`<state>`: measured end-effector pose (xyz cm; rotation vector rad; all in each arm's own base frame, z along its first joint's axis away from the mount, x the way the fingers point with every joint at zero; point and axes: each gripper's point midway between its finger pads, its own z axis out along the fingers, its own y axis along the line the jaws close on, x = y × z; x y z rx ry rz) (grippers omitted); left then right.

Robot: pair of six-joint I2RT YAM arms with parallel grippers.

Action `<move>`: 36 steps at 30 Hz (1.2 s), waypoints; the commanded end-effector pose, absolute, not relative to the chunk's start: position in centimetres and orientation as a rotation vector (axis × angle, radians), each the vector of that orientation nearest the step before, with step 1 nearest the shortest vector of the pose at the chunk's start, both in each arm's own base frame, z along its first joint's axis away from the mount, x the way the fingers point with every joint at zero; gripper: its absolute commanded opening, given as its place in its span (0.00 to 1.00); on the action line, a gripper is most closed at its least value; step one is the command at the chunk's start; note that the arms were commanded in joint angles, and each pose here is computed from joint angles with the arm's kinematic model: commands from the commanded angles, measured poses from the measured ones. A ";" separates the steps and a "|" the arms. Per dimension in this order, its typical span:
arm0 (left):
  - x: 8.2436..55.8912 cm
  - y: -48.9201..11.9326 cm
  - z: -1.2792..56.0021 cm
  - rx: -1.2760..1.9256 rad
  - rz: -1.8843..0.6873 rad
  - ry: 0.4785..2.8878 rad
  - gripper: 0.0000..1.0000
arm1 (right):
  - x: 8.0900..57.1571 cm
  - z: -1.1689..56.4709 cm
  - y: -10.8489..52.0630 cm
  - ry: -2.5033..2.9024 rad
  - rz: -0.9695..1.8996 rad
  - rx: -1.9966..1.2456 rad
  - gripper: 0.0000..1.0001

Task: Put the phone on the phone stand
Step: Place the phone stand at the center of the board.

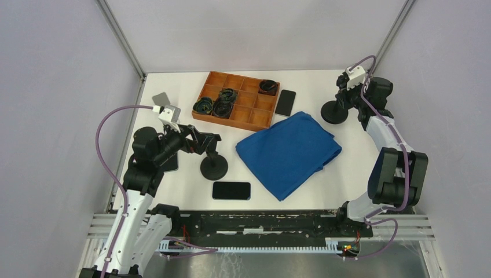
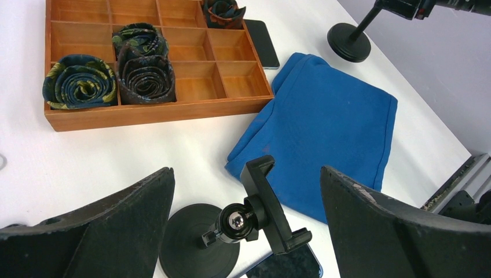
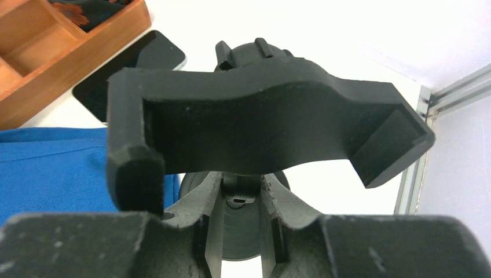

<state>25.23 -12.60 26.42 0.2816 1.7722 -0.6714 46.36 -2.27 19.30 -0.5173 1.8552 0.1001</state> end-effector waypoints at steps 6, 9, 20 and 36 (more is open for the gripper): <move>25.7 -12.2 26.6 0.331 -0.607 1.744 1.00 | 50.1 21.0 -2.8 1.767 -0.022 -0.406 0.11; 25.7 -12.2 26.6 0.331 -0.604 1.742 1.00 | 49.9 19.7 -2.2 1.788 -0.021 -0.410 0.12; 25.6 -12.2 26.8 0.333 -0.608 1.733 1.00 | 48.2 16.5 -1.4 1.853 -0.009 -0.437 0.22; 25.3 -12.2 27.1 0.334 -0.607 1.721 1.00 | 47.9 18.6 -1.6 1.811 -0.034 -0.434 0.14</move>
